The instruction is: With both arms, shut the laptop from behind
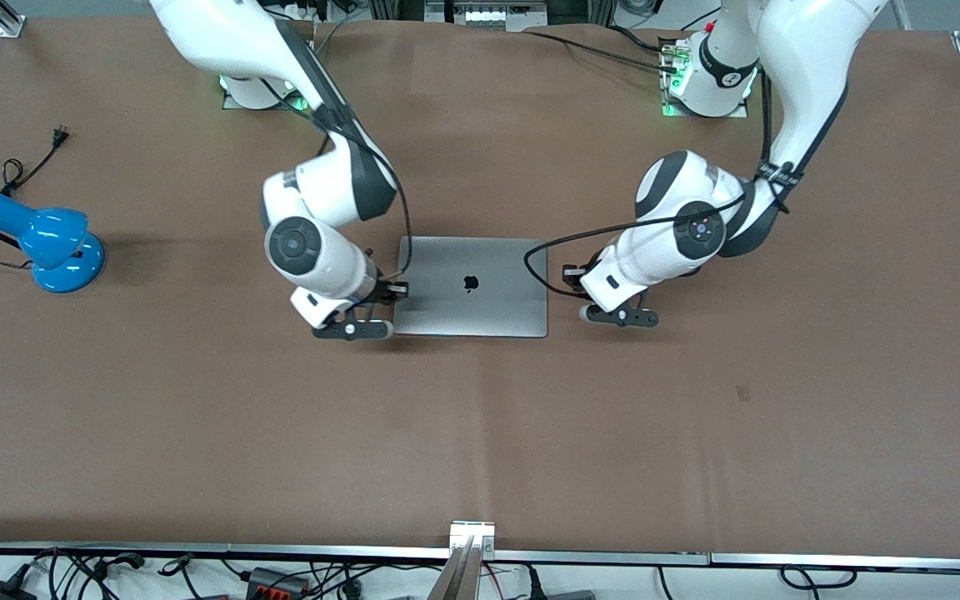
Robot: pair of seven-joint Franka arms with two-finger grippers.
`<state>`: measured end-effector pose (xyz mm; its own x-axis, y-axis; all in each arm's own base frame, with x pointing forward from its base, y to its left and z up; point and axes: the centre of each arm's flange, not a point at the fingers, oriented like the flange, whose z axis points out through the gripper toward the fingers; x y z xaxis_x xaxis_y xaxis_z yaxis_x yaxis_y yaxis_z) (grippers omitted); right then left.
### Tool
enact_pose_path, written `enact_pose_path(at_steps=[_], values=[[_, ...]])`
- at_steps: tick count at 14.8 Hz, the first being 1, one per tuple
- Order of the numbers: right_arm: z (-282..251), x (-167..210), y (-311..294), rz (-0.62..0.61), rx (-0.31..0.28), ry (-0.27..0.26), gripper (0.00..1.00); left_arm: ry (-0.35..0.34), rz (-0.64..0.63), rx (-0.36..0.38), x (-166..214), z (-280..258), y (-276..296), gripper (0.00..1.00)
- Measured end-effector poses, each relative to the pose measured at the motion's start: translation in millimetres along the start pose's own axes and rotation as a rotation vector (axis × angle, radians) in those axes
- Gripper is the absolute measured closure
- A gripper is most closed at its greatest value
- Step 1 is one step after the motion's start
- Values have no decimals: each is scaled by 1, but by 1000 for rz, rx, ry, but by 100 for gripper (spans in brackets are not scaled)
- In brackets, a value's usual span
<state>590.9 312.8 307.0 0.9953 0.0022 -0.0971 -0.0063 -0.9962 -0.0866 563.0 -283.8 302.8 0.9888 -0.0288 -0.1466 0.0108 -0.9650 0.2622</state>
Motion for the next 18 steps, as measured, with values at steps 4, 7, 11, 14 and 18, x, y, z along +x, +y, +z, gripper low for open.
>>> enact_pose_path(at_steps=[4, 7, 11, 14, 18], values=[[-69, 1, 37, 5, -53, 32, 99, -32, -20, 51, -1, -93, -13, 99], [-97, -1, 53, -1, -81, 45, 99, -34, 21, 84, -10, -163, -38, 99], [-144, 8, 70, 20, -98, 64, 68, -42, 27, 110, -23, -226, -89, 99], [-184, 20, 93, 57, -96, 100, 39, -30, 21, 135, -42, -257, -99, 99], [-234, 37, 151, 148, -90, 155, 1, -26, 23, 153, -58, -286, -122, 99]])
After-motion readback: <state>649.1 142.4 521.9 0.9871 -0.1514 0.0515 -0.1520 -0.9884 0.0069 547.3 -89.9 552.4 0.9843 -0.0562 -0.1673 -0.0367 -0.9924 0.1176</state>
